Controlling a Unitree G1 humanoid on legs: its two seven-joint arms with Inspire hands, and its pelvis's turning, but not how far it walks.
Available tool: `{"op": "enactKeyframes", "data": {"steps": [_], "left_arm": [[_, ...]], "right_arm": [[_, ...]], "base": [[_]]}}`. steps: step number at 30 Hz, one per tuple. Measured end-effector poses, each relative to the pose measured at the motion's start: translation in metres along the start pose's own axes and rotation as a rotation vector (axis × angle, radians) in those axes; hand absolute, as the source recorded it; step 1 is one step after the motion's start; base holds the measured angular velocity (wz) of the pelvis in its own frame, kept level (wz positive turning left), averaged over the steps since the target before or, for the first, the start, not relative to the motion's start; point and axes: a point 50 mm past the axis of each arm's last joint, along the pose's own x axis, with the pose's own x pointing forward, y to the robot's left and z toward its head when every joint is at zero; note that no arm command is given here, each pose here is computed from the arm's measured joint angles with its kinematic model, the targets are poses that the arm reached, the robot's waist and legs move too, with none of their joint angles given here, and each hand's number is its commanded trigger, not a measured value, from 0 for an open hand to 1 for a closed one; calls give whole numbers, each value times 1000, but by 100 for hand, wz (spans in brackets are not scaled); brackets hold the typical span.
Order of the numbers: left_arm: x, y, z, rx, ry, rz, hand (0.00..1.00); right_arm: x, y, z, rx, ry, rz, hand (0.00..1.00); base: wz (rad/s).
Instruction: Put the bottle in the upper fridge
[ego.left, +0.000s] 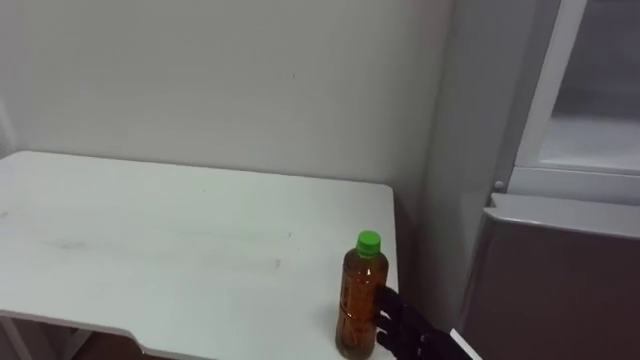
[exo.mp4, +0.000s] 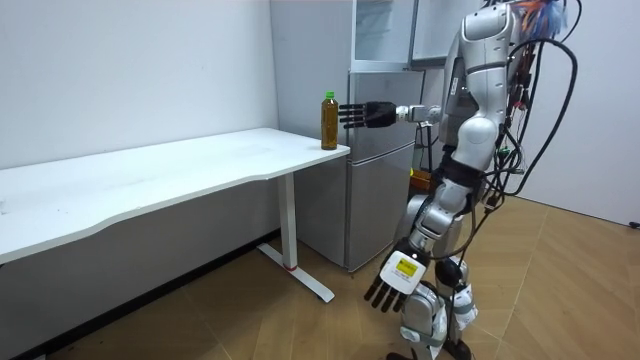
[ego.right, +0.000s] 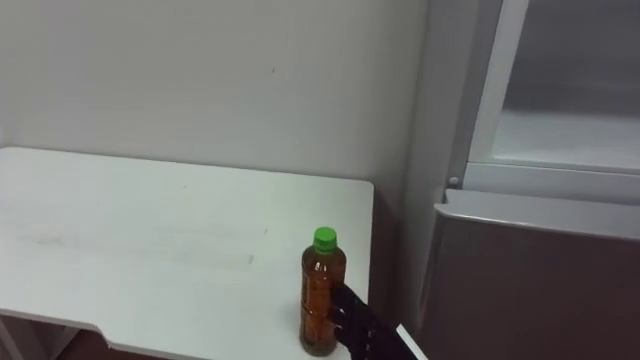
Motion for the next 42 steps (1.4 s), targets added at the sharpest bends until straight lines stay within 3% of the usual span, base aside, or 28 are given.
{"op": "enactKeyframes", "data": {"steps": [24,42], "left_arm": [[-1,8,-3,87,21,45,0],[2,3,11,250,8,24,0]], "right_arm": [[2,-28,3,70,3,-200,0],[47,-43,33,21,-89,-300,0]], "base": [[5],[9]]}}
